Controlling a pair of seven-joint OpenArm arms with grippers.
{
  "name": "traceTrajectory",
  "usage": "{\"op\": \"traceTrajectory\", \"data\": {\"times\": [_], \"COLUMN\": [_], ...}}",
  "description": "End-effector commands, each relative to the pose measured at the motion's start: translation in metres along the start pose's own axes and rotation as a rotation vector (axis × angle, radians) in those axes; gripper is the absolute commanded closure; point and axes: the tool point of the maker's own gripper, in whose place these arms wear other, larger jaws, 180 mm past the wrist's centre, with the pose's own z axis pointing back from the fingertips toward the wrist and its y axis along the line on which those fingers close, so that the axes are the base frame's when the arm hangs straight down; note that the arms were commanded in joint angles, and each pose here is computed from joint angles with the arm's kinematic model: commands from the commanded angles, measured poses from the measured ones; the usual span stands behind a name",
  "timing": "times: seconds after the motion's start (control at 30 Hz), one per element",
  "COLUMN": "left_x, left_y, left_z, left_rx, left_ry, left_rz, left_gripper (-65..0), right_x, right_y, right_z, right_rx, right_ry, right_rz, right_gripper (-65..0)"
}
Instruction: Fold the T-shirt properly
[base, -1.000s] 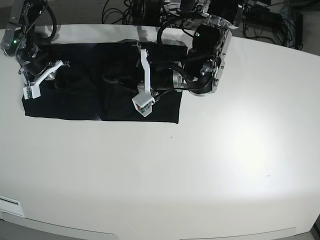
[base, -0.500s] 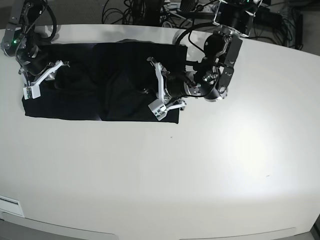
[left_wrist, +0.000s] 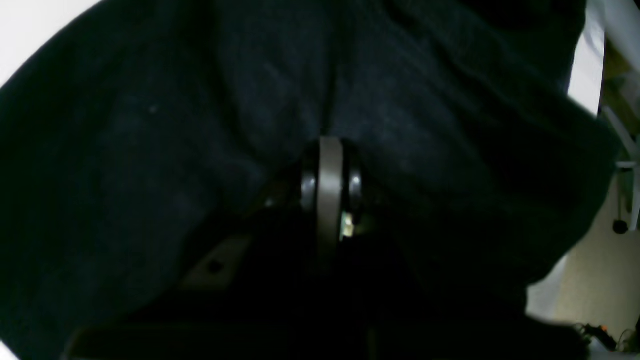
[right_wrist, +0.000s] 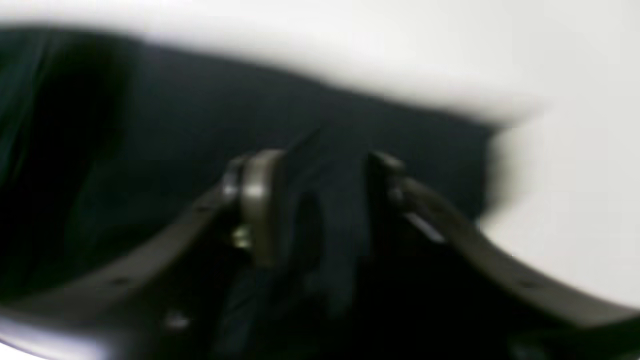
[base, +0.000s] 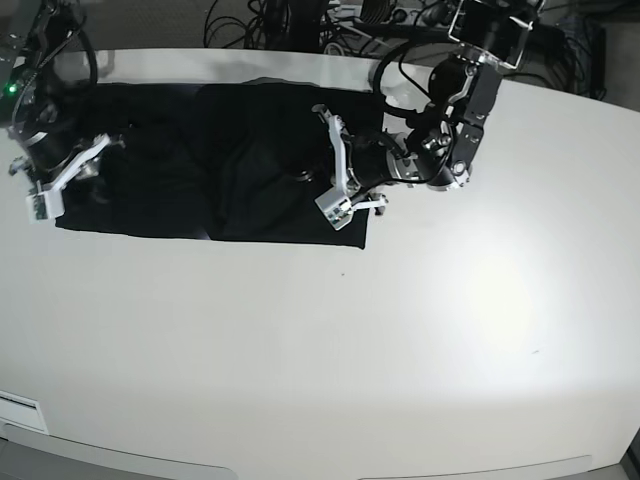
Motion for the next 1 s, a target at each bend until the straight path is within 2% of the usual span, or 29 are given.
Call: {"op": "traceTrajectory", "data": {"times": [0.0,0.03,0.1,0.17,0.33,0.43,0.63,0.83,0.97], "left_x": [-0.028,-0.033,-0.039,-0.040,-0.033,-0.033,-0.034,-0.033,-0.030], "left_y": [0.022,0.026,0.032,0.033,0.026,0.025,0.026,0.025,0.022], "left_z": [0.010,0.014,0.021,0.023,0.021,0.021,0.021,0.021,0.020], "left_rx": [0.090,0.103,0.115,0.109,0.074,0.073,0.073,0.070,0.051], "left_ry": [0.135,0.146,0.164,0.161,0.127,0.126,0.126,0.123,0.106], "left_rz": [-0.013,-0.012,-0.017,-0.010,0.018,0.019,0.019,0.022,0.037], "left_gripper": [0.0,0.0,0.0,0.0,0.0,0.0,0.0,0.0,0.0], "right_x": [0.017,0.022,0.022,0.006,-0.046,-0.060,-0.075,-0.075,-0.068], "right_y": [-0.019,-0.035,-0.061,-0.070,-0.052,-0.041,-0.021,-0.020,-0.008], "right_z": [0.008,0.013,0.023,0.024,0.007,0.001,0.001,0.001,0.000], "right_rx": [-0.056,-0.115,-0.216,-0.233,-0.058,0.038,0.163,0.169,0.229], "right_ry": [-0.048,-0.066,-0.066,-0.025,0.096,0.114,0.172,0.175,0.133], "right_rz": [0.015,-0.006,-0.050,-0.105,-0.321,-0.425,-0.475,-0.478,-0.503], "right_gripper": [-38.2,-41.8,-44.7,-44.8,-44.8,-44.8,-44.8,-44.8,-44.8]}}
